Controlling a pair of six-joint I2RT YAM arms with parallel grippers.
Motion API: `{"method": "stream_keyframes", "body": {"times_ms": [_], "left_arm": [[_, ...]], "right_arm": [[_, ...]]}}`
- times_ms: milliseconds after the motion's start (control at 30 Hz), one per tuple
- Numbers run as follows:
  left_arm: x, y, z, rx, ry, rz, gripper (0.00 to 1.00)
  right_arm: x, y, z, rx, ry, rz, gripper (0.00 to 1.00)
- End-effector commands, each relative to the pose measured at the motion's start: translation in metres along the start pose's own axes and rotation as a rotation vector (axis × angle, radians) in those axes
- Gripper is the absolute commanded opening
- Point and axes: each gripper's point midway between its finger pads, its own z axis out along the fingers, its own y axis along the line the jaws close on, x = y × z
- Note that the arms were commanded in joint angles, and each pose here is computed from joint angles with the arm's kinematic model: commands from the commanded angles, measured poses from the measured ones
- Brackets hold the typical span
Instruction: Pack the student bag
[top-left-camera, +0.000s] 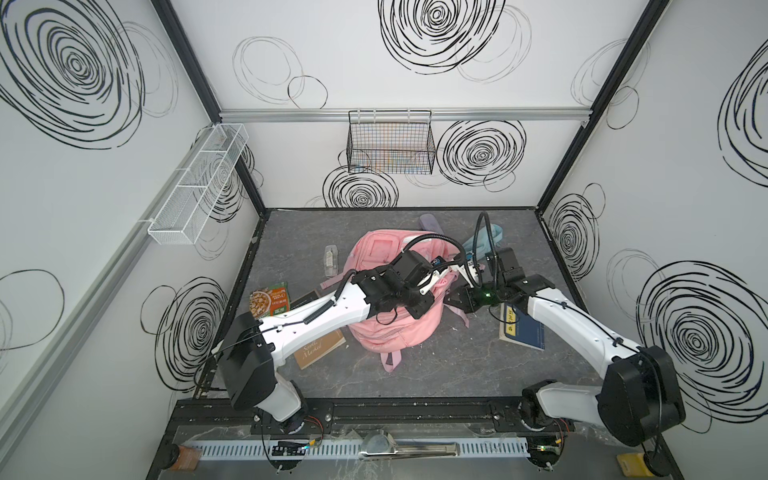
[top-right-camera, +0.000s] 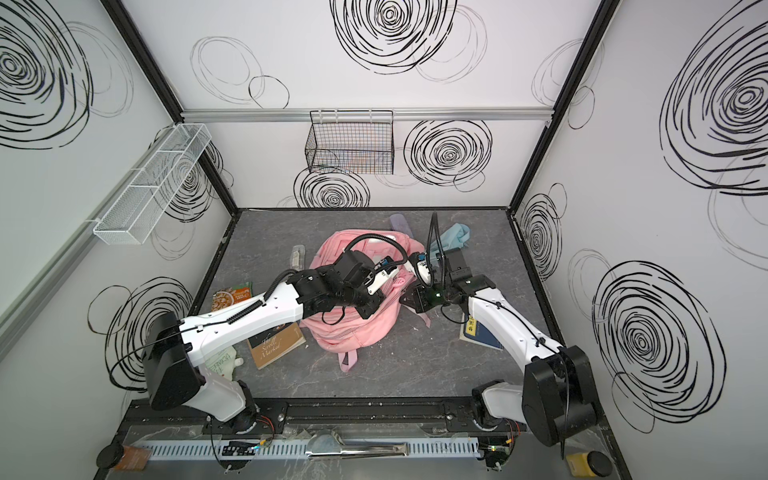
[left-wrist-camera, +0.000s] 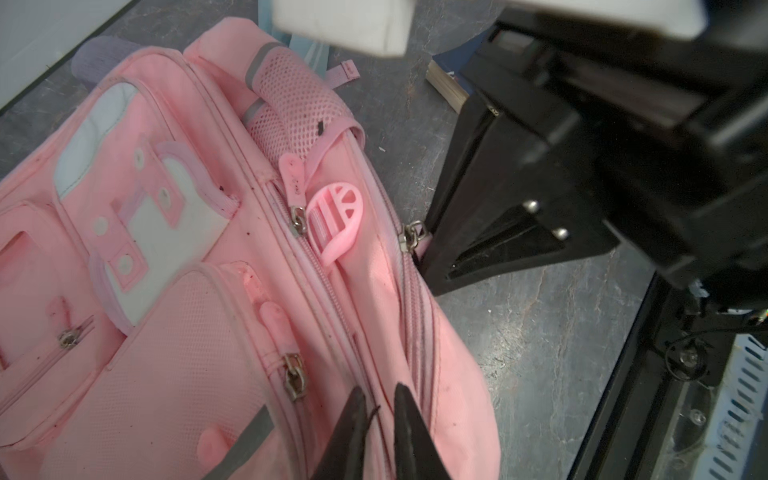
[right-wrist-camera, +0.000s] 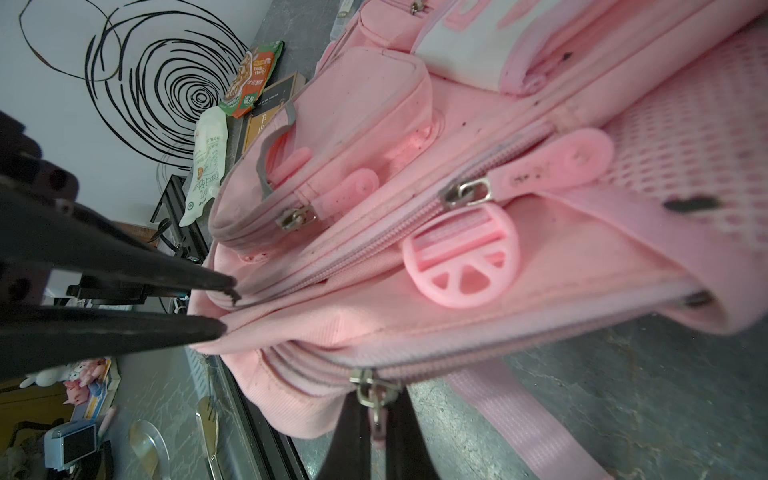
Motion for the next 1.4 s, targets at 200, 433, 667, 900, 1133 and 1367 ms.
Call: {"method": "stream_keyframes", "body": {"times_ms": [200,433,667,900,1133,1367], "left_arm": [[0.0,0.02,0.024,-0.086,0.077,-0.033,0.34],[0.009,0.029,0.032,-0.133,0.124,-0.043,0.34],[0.022,0.04,0.04,-0.193,0.18,-0.05,0.3],[0.012,0.054,0.034,-0.188,0.137,-0.123,0.0],[-0.022,0.08,-0.002,-0.183,-0.059,-0.299,0.0],[-0.045,0.096,-0.036,-0.096,-0.236,-0.522,0.0]], "right_arm": [[-0.017,0.011,-0.011,-0.026,-0.073,-0.104,0.0],[-0.02,0.014,-0.018,-0.018,-0.097,-0.127,0.0],[-0.024,0.018,-0.025,-0.012,-0.126,-0.156,0.0],[-0.023,0.012,-0.027,0.032,-0.114,-0.152,0.0],[-0.027,0.01,-0.035,0.086,-0.098,-0.109,0.0],[-0.027,0.015,-0.04,0.106,-0.04,0.002,0.0]]}}
